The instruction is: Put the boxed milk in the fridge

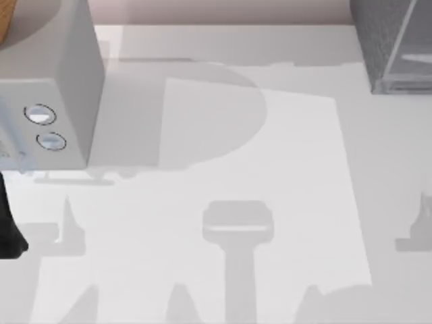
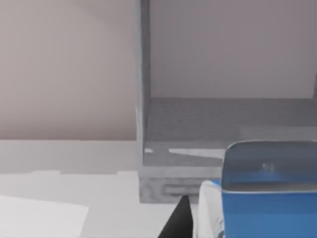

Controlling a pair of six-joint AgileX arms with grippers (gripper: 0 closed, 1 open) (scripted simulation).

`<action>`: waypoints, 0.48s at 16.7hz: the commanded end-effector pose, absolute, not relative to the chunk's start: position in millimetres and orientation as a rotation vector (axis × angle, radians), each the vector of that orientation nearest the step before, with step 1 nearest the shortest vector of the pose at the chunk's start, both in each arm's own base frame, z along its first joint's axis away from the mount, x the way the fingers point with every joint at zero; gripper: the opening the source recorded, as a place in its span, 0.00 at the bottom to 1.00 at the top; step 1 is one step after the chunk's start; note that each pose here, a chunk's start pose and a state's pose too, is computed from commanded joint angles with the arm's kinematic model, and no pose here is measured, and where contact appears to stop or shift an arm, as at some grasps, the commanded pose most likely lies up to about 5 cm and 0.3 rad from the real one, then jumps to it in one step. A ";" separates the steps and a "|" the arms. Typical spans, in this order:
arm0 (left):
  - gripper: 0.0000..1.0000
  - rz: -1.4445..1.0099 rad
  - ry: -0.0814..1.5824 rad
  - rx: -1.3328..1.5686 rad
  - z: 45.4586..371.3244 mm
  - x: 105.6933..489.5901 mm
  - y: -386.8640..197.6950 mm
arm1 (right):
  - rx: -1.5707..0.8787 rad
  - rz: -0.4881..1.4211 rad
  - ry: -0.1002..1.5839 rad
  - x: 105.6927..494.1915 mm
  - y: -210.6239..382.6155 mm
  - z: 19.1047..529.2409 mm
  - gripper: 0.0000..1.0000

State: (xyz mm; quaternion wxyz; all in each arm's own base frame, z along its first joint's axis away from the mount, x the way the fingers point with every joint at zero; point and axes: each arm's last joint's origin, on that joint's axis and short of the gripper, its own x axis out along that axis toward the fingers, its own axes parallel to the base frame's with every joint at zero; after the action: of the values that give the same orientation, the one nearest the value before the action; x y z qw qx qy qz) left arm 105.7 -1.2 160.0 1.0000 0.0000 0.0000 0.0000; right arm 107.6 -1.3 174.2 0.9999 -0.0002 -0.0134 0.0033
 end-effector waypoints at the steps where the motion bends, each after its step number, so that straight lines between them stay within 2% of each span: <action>1: 1.00 0.000 0.000 0.000 160.0 105.7 -1.2 | -0.002 0.009 -0.042 109.3 -1.6 182.6 0.00; 5: 1.00 0.000 0.000 0.000 160.0 105.7 -1.2 | -0.016 0.011 -0.095 129.7 -5.0 225.4 0.00; 8: 1.00 0.000 0.000 0.000 160.0 105.7 -1.2 | -0.027 0.006 -0.114 165.5 -11.7 254.9 0.00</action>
State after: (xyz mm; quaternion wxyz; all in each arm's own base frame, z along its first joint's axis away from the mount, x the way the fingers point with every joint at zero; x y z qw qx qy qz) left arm 105.7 -1.2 160.0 1.0000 0.0000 0.0000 0.0000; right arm 165.5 -11.7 254.9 0.9983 -0.0136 -0.0568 0.0028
